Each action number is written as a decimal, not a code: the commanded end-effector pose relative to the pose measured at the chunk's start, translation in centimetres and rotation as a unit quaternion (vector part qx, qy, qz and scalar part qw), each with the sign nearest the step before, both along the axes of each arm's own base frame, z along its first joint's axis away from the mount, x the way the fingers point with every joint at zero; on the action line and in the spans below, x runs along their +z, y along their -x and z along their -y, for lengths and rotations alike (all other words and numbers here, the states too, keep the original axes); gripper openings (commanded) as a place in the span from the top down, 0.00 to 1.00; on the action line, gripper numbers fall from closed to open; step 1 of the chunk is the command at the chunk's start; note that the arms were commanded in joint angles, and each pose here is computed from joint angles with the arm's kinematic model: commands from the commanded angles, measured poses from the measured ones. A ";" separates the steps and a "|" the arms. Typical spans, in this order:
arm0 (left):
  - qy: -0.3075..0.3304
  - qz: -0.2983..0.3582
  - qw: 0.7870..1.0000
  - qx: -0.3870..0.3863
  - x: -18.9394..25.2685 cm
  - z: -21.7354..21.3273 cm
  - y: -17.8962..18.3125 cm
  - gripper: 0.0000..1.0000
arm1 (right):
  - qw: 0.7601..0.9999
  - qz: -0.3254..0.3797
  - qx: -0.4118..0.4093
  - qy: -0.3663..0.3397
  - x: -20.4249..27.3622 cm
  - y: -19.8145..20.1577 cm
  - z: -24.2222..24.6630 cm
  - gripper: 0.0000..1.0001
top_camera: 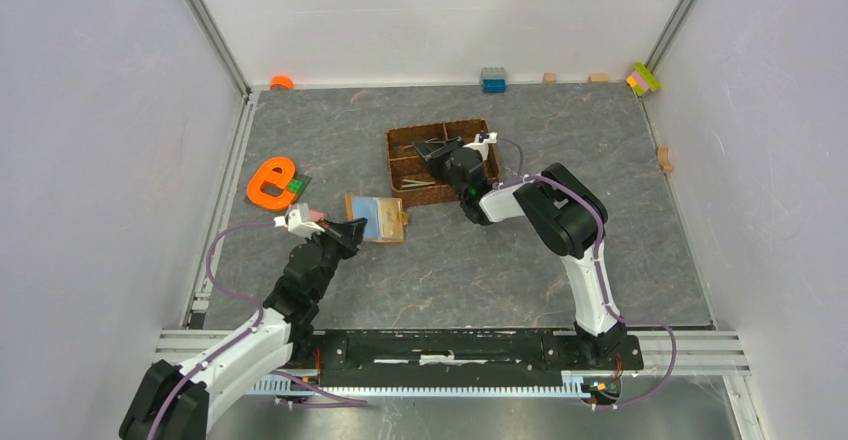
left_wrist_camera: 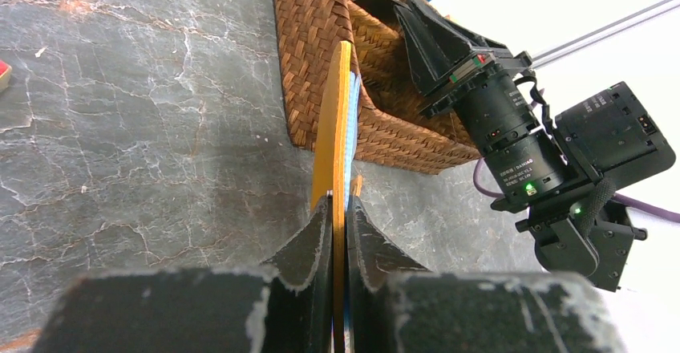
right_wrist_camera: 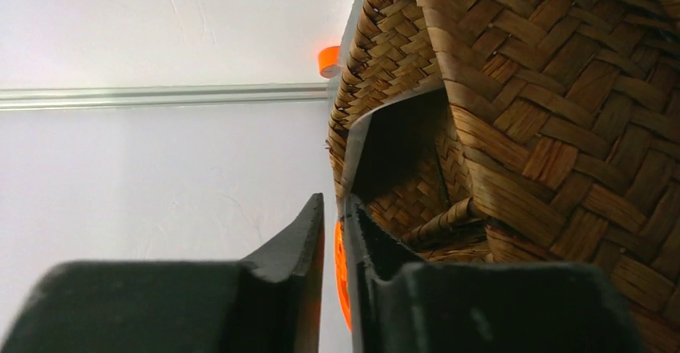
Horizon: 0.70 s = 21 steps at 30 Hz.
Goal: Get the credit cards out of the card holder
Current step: Place the credit card in the storage box.
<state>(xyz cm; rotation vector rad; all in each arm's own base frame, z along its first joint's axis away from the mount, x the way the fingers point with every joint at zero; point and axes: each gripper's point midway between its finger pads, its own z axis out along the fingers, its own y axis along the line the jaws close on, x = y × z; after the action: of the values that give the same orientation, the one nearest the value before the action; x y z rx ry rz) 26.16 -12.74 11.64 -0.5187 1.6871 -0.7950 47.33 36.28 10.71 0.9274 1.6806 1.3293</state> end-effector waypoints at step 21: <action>0.018 0.048 0.999 -0.012 2.2 0.5 -0.2 0.98 | 0.924 0.263 0.123 0.250 9.8 8.7 2.8 0.41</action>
<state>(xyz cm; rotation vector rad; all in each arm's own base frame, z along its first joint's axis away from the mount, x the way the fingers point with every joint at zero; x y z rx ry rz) 26.10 -12.91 11.59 -0.5112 1.6875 -0.8054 41.95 34.71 17.78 0.3725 1.6781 1.2069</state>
